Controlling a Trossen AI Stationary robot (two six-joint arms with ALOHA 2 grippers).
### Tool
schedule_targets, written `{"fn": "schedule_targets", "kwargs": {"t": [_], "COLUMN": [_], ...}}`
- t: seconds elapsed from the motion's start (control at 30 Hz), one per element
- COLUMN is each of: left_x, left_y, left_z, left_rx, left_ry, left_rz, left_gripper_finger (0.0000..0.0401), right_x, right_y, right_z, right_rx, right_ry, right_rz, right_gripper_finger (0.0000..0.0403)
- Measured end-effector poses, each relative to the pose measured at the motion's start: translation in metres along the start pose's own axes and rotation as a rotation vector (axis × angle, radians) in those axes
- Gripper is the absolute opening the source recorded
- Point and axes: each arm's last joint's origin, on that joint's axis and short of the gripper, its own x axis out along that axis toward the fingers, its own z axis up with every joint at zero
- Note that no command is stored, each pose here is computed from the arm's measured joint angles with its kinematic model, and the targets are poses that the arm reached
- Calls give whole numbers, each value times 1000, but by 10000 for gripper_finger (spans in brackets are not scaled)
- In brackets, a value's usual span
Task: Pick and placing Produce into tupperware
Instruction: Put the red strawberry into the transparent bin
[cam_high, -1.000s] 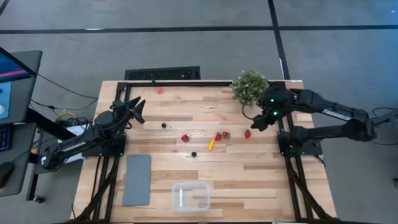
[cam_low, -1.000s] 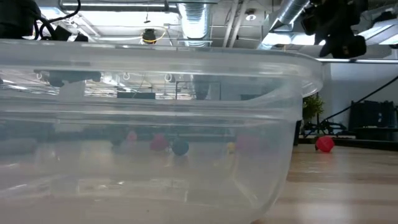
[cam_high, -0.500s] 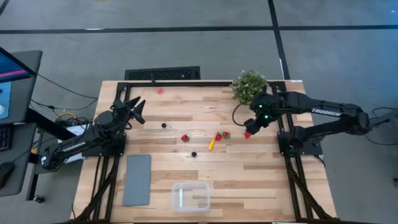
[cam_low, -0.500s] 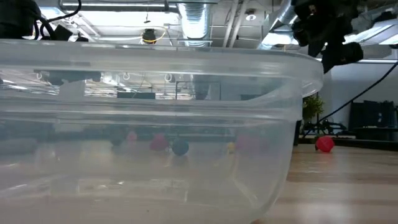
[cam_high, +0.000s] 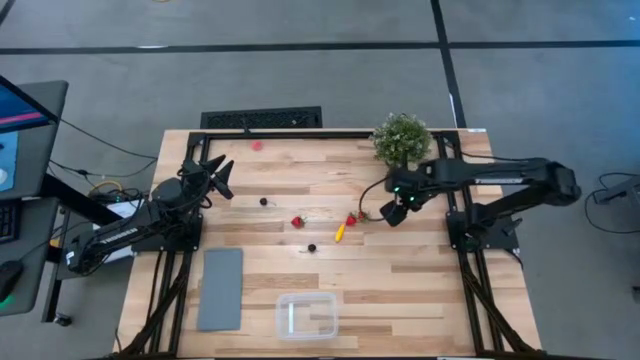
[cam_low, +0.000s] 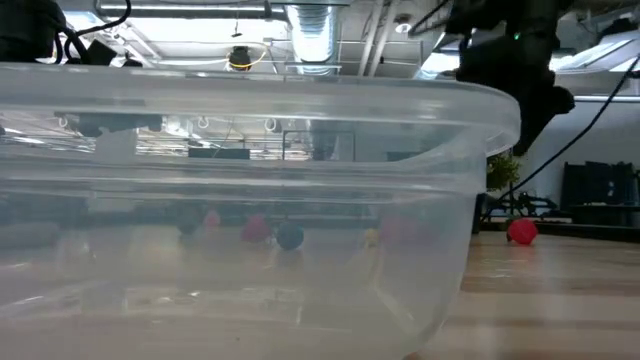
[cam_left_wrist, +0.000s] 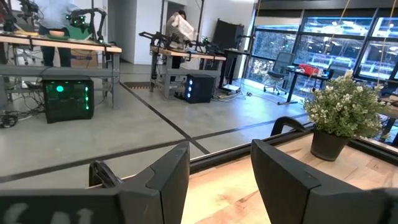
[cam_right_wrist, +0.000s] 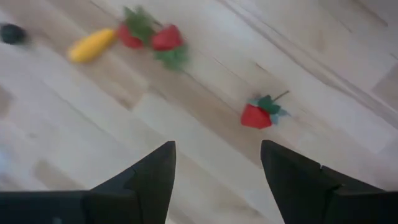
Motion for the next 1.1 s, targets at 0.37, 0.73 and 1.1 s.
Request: {"fn": "schedule_targets", "kwargs": {"t": [0.37, 0.73, 1.1], "left_x": [0, 0, 0], "left_y": [0, 0, 0], "left_z": [0, 0, 0], "left_rx": [-5, -6, -6], "left_ry": [0, 1, 1], "left_rz": [-1, -2, -2], "left_gripper_finger": [163, 163, 163], "right_x": [38, 63, 79], "right_y": [9, -11, -15], "right_z": [7, -1, -4], "right_rx": [-14, 27, 80], "right_ry": [73, 54, 12], "right_rz": [-199, -204, -140], "right_gripper_finger": [260, 260, 260]}}
